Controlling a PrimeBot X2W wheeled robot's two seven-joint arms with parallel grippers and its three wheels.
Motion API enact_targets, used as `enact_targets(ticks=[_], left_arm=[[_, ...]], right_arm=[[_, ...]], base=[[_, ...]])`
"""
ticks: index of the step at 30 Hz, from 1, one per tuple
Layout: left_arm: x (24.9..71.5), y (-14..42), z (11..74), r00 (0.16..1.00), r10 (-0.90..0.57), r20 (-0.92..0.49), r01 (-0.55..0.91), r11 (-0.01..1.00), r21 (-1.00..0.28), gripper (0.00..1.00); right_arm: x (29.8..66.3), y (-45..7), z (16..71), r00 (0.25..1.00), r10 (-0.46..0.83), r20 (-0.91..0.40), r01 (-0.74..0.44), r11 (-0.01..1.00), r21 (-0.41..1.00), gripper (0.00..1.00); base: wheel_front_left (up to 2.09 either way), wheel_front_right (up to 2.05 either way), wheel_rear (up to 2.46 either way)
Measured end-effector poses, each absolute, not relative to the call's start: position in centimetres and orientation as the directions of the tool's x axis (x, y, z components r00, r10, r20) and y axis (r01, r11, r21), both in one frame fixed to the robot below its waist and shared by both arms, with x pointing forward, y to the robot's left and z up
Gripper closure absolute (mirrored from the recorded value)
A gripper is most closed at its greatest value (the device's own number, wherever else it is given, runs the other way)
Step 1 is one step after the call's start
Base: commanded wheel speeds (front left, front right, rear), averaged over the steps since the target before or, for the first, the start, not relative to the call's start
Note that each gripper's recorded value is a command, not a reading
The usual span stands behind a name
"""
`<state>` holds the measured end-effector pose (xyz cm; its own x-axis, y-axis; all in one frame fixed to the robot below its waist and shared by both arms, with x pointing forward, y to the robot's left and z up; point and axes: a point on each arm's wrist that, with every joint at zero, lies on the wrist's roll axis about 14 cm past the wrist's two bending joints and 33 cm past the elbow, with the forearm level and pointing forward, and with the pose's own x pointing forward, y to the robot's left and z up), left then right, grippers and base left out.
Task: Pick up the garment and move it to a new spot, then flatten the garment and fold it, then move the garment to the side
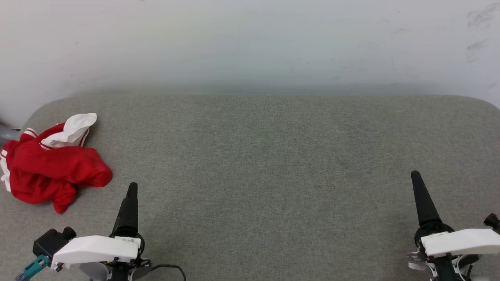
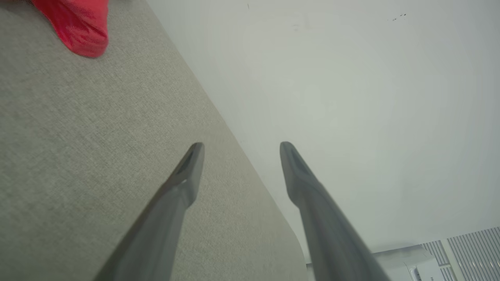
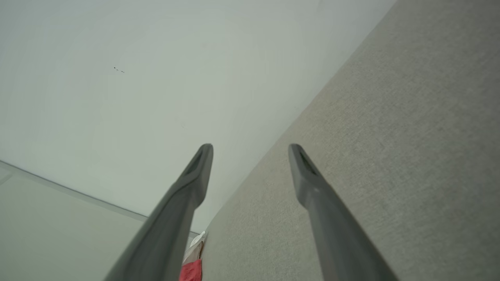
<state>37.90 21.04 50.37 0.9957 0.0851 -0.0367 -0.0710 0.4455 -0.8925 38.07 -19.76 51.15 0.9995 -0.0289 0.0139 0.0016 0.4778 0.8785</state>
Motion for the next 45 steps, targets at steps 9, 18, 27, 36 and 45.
enact_targets(ticks=[9, 18, 27, 36, 45], left_arm=[[37.7, 20.9, 50.4, 0.993, 0.106, -0.05, -0.105, 0.623, -0.775, 0.0], [37.6, 20.7, 50.1, 0.991, 0.116, -0.06, -0.127, 0.751, -0.648, 0.0], [37.4, 20.7, 49.7, 0.99, 0.125, -0.067, -0.142, 0.842, -0.52, 0.0], [37.3, 20.4, 49.9, 0.991, 0.122, -0.05, -0.132, 0.904, -0.406, 0.0], [37.3, 20.3, 50.6, 0.992, 0.127, -0.011, -0.123, 0.94, -0.319, 0.0]], right_arm=[[38.0, -18.7, 52.1, 0.999, 0.003, 0.05, -0.039, 0.657, 0.753, 0.0], [38.0, -17.7, 52.3, 0.997, 0.035, 0.062, -0.066, 0.779, 0.623, 0.0], [38.0, -16.9, 52.2, 0.996, 0.06, 0.067, -0.086, 0.859, 0.505, 0.0], [37.8, -16.4, 51.8, 0.995, 0.08, 0.065, -0.099, 0.913, 0.395, 0.0], [37.8, -16.7, 51.9, 0.994, 0.077, 0.076, -0.097, 0.943, 0.318, 0.0]], base=[[0.0, 0.0, 0.0], [0.0, 0.0, 0.0], [0.0, 0.0, 0.0], [0.0, 0.0, 0.0], [0.0, 0.0, 0.0]])
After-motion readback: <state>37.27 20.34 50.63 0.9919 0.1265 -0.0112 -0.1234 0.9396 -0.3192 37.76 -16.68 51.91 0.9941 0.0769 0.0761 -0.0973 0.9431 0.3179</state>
